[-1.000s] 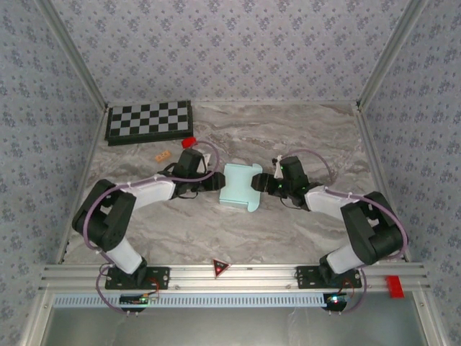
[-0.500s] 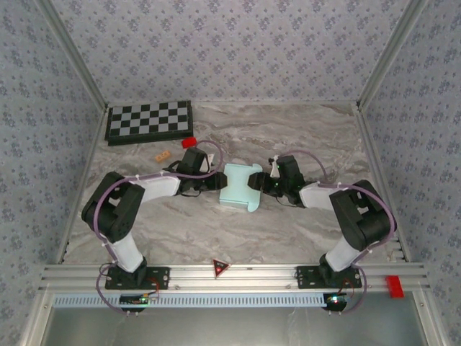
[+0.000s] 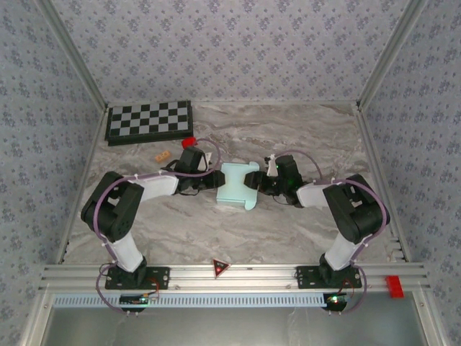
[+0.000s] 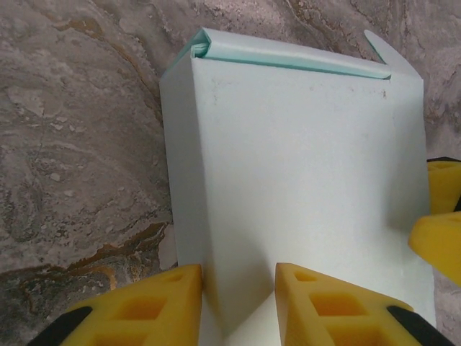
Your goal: Fold the paper box
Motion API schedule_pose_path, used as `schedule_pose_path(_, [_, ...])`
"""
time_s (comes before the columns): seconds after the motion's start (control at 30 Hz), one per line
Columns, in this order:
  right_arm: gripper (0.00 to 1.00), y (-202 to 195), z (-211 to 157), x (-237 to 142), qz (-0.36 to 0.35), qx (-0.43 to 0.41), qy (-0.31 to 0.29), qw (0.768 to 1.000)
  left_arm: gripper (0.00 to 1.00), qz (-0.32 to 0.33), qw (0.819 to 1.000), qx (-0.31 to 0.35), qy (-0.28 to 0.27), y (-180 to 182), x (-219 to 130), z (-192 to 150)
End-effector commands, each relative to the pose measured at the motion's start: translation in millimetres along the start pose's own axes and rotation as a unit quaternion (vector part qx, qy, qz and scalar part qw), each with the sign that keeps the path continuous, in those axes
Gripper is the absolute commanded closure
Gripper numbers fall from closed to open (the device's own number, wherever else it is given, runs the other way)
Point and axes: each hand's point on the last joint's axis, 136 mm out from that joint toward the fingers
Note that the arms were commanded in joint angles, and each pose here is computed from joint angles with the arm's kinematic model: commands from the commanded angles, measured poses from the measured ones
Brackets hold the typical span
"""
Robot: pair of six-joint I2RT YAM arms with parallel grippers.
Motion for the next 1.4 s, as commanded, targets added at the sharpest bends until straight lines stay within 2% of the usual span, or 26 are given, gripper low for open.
schedule_pose_path(0.0, [0.47, 14.2, -2.9, -0.9, 0.028, -0.014, 0.003, 1.0, 0.66, -0.016, 1.0, -0.006, 0.007, -0.7, 5.5, -5.0])
schedule_pose_path(0.33, [0.47, 37.9, 3.4, -19.3, 0.018, -0.062, -0.02, 0.998, 0.59, -0.055, 0.998, -0.008, 0.01, -13.3, 9.9, -6.7])
schedule_pose_path(0.77, [0.47, 66.5, 6.2, -35.0, 0.009, -0.097, -0.032, 0.995, 0.55, -0.083, 0.996, -0.008, 0.007, -32.2, 17.0, -6.0])
schedule_pose_path(1.1, [0.47, 85.5, 16.0, -36.1, 0.009, -0.131, -0.036, 0.991, 0.52, -0.078, 0.997, -0.024, -0.01, -27.5, 15.7, -0.8])
schedule_pose_path(1.37, [0.46, 91.6, 21.1, -26.6, 0.005, -0.136, -0.025, 0.99, 0.51, -0.051, 0.997, -0.054, -0.033, -7.4, 7.9, 7.8])
Point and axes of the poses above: each hand's point on the last joint's axis, 136 mm out from that joint toward the fingers, its own x axis out along the fingers, its own y axis along the line the jaws close on, z = x × y, and after that the axes turned 3 degrees about x, right-handed
